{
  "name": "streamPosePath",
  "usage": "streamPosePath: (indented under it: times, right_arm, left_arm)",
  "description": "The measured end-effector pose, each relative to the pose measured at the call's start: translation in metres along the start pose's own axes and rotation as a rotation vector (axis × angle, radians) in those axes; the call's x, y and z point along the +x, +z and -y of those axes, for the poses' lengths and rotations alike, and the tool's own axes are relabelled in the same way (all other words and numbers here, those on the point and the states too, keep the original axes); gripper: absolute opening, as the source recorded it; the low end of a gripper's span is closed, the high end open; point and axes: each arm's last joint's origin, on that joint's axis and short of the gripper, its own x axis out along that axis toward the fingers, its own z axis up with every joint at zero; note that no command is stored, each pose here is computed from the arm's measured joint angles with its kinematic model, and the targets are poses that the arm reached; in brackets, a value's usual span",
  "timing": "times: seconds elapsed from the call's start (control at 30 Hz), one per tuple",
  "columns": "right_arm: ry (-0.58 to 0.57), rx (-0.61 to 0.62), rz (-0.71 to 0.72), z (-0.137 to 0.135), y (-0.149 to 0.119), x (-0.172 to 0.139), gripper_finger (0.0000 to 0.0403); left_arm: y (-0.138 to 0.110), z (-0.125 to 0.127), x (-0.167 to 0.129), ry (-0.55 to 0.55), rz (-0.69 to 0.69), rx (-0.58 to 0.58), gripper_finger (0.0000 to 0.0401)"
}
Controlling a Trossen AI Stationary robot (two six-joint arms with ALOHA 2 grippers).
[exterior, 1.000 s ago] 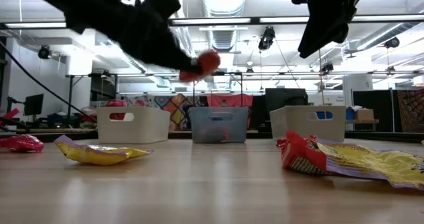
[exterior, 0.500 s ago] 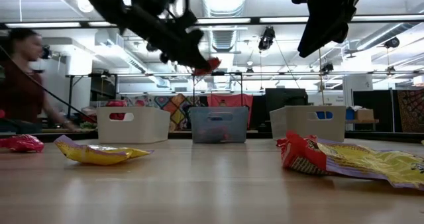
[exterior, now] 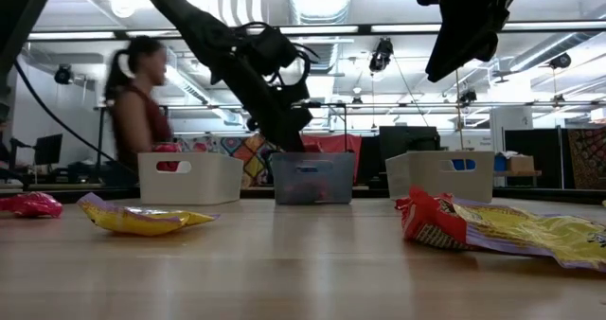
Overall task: Sort candy
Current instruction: Put the orange chocolate into the black bin, then put the yellow candy into the white bin
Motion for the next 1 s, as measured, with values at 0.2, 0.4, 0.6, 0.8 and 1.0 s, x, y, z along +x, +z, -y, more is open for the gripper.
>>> streamPosePath:
  times: [0.2, 0.4, 0.6, 0.8, 1.0]
  right_arm:
    - [0.000, 0.000, 0.000, 0.000, 0.000, 0.000, 0.0115]
    - [0.000, 0.002, 0.001, 0.000, 0.000, 0.000, 0.0126]
    - [0.013, 0.055, -0.009, 0.000, 0.000, 0.000, 0.0128]
    - [0.075, 0.139, -0.056, -0.004, -0.002, -0.001, 0.0128]
    - [0.141, 0.199, -0.125, -0.015, -0.010, -0.001, 0.0128]
  left_arm:
    - [-0.001, 0.000, 0.002, -0.001, -0.005, 0.008, 0.0073]
    - [-0.002, 0.004, 0.001, -0.009, -0.017, 0.018, 0.0124]
    - [0.006, 0.015, -0.016, -0.058, 0.012, 0.037, 0.0156]
    - [0.022, 0.037, -0.059, -0.116, 0.107, 0.075, 0.0160]
    - [0.013, 0.066, -0.110, -0.212, 0.202, 0.134, 0.0160]
